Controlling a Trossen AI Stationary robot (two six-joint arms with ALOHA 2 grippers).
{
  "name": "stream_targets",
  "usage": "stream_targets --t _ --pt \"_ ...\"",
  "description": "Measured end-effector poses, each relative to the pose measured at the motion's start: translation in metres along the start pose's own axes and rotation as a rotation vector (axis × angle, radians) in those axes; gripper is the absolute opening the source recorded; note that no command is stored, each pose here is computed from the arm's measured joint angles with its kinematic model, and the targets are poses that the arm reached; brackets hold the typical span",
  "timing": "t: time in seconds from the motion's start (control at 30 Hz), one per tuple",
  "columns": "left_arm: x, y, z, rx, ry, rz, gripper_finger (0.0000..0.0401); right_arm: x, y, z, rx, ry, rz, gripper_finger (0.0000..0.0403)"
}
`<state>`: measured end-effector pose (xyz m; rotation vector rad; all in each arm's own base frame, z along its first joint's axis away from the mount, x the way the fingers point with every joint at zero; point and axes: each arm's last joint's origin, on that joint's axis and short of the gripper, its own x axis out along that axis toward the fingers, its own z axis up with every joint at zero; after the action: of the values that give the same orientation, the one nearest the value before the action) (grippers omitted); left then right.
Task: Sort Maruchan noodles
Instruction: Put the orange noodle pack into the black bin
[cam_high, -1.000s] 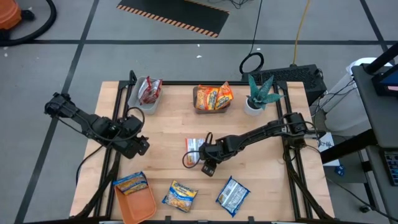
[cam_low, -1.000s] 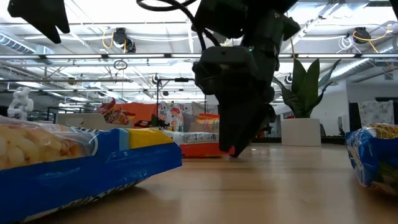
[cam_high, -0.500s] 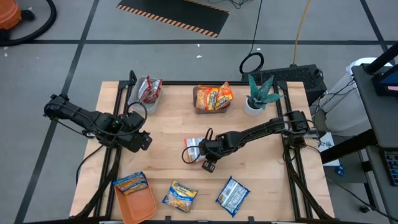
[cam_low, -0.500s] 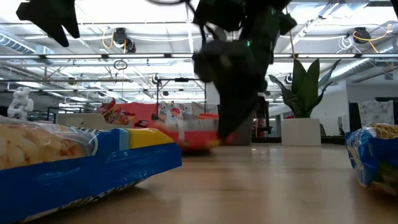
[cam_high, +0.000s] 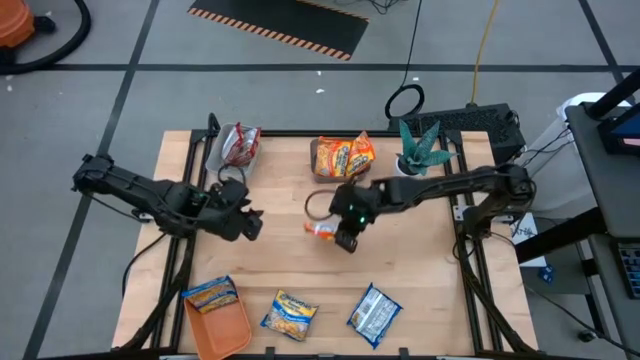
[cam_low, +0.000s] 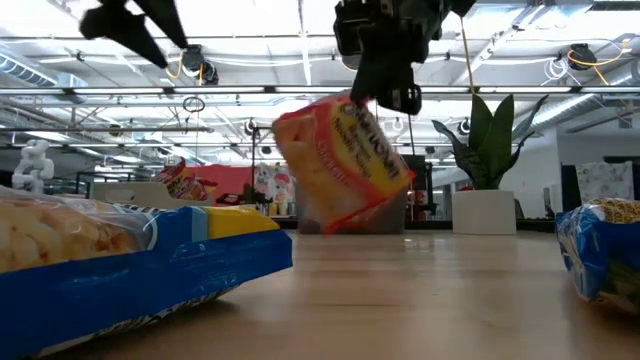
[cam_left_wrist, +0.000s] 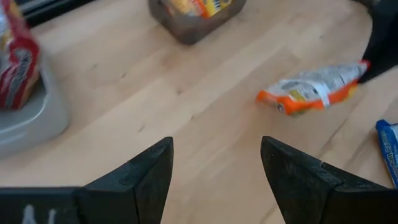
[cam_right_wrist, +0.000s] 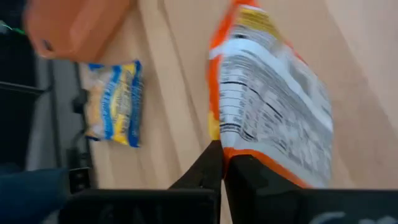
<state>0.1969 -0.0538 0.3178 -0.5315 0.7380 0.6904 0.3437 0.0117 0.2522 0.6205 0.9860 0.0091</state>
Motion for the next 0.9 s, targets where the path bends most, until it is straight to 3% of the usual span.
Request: stream_targets --t 0.27,0.5,0.9 --pt "0.029 -0.022 0.004 0.053 -0.004 -0.012 0.0246 -0.04 -0.016 0.01 0.026 -0.053 0.043 0.0" --pt "0.046 -0.031 0.011 0.048 -0.007 -0.031 0.0246 -0.051 -0.027 0.014 0.03 -0.055 0.08 0.0" --pt "0.062 -0.027 0.041 0.275 -0.011 -0.179 0.0246 -0.059 -0.04 0.021 0.024 -0.029 0.211 0.0"
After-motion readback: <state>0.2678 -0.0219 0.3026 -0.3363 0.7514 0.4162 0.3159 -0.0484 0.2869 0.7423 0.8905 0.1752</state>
